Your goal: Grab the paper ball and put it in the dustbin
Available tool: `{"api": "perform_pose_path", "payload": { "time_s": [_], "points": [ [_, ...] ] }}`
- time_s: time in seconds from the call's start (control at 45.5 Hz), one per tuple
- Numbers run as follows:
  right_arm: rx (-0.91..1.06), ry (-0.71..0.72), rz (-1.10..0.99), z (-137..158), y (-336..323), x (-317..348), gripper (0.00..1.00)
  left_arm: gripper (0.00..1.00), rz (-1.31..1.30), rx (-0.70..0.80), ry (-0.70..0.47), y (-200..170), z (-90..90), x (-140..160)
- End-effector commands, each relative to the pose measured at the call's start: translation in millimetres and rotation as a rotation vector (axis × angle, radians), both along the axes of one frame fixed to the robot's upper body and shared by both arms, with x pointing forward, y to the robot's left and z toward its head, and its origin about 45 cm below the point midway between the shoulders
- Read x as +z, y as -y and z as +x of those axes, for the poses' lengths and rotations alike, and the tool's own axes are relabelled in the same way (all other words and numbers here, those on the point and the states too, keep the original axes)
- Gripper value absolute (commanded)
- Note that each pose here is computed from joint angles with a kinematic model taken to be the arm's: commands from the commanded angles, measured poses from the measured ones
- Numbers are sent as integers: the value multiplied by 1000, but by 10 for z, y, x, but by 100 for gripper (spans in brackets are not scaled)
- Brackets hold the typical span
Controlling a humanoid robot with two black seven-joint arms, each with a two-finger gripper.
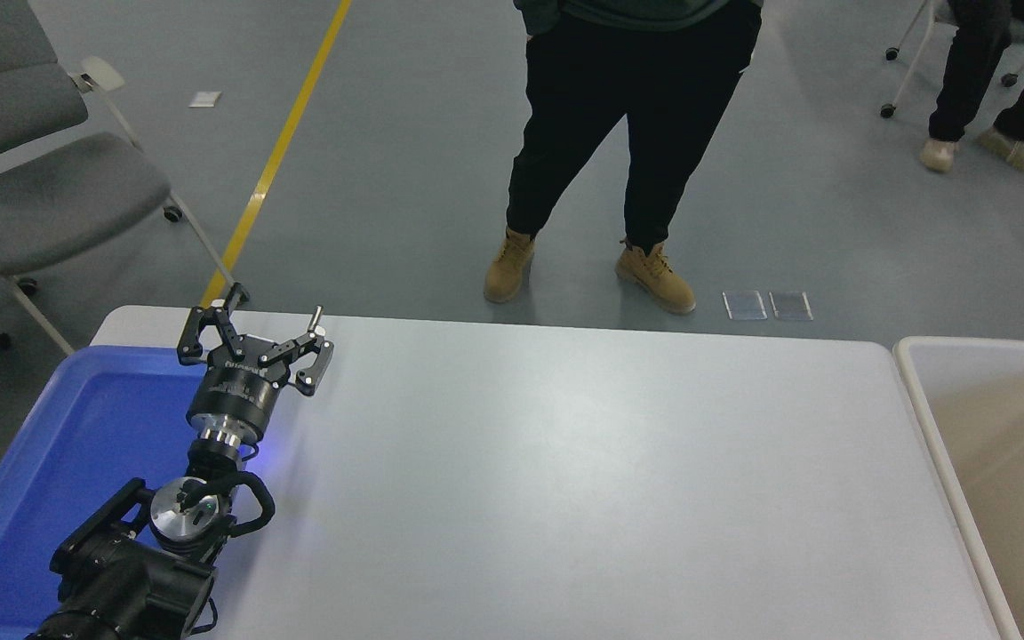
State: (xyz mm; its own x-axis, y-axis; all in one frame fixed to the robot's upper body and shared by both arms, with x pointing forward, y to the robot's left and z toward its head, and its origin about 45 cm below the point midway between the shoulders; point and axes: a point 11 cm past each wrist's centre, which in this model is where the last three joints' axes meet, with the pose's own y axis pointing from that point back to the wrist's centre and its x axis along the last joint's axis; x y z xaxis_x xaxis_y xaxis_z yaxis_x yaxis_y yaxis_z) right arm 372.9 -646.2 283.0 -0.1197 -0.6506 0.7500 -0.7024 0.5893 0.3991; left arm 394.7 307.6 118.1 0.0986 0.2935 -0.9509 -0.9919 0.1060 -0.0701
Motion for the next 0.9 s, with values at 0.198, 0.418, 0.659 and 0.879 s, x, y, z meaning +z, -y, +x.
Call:
{"api": "perform_pose_path", "payload": {
  "time_s": [0.198, 0.418, 0.659, 0.879],
  "points": [
    [-477, 111, 356, -1091, -403, -2008, 0, 99, -1, 1, 0, -1, 0, 0],
    [-494, 44, 423, -1331, -655, -2416, 0, 99, -1, 1, 0, -1, 0, 0],
    [-489, 41, 435, -1336, -683, -2446, 0, 99, -1, 1, 0, -1, 0, 0],
    [-444, 24, 450, -1282, -699, -2432, 100, 99, -1, 1, 0, -1, 0, 0]
  ]
}}
